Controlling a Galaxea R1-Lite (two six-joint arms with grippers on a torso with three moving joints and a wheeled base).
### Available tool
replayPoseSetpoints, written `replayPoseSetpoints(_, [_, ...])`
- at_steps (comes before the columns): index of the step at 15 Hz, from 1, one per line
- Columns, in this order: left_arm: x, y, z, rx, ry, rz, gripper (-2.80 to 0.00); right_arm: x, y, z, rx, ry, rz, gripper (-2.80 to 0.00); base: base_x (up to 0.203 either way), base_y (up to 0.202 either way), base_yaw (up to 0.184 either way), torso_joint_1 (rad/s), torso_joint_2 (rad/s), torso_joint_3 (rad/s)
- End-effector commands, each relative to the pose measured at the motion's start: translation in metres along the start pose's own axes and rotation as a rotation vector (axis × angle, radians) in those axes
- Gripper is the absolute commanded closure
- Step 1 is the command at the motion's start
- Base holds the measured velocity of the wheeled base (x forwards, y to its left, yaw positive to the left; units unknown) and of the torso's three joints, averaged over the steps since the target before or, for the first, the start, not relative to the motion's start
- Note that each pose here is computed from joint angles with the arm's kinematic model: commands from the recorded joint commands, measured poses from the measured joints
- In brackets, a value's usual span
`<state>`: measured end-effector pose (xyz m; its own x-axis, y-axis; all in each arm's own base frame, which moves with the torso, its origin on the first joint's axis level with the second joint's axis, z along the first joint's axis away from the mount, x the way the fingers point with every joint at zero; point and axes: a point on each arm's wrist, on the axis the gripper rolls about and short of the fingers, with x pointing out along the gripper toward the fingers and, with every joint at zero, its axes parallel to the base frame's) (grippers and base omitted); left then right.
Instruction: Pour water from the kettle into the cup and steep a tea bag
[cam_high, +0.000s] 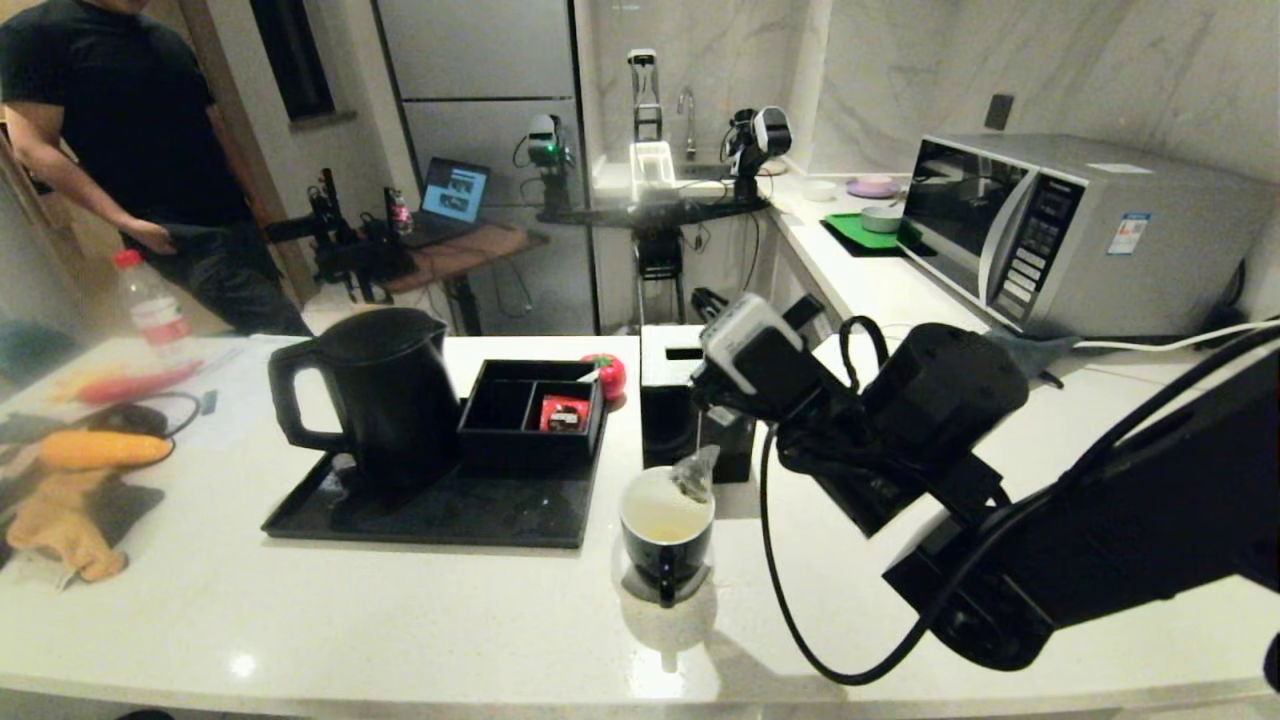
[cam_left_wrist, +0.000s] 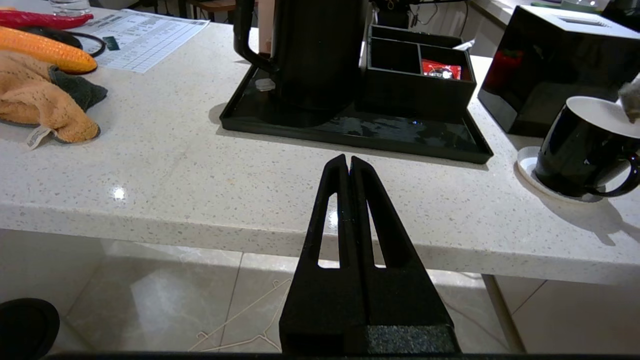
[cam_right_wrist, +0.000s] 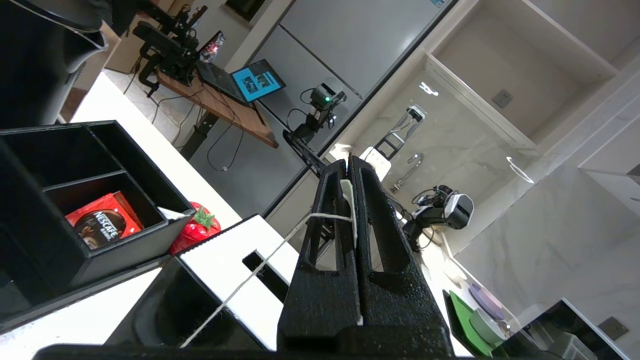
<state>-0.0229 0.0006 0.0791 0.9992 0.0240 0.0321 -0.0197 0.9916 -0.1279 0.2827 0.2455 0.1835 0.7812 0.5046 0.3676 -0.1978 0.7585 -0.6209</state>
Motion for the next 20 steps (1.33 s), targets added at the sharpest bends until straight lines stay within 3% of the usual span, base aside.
replayPoseSetpoints(1, [0.0,0.0,0.0,-0.001,-0.002,-0.001,0.0,0.0,0.003,-0.003,-0.006,0.004,0.005,0.0,0.0,0.0,0.0,0.0,0.0,0.0])
replayPoseSetpoints(6, [0.0,0.0,0.0,-0.001,0.0,0.0,0.0,-0.007,0.019,-0.012,-0.01,0.031,0.063,0.0,0.0,0.0,0.0,0.0,0.0,0.0])
replayPoseSetpoints(14, [0.0,0.0,0.0,-0.001,-0.002,0.0,0.0,-0.009,0.057,-0.048,-0.024,0.091,0.182,0.0,0.0,0.0,0.0,0.0,0.0,0.0])
replayPoseSetpoints(20, [0.0,0.0,0.0,-0.001,-0.002,0.0,0.0,-0.016,0.066,-0.057,-0.029,0.116,0.225,0.0,0.0,0.0,0.0,0.0,0.0,0.0])
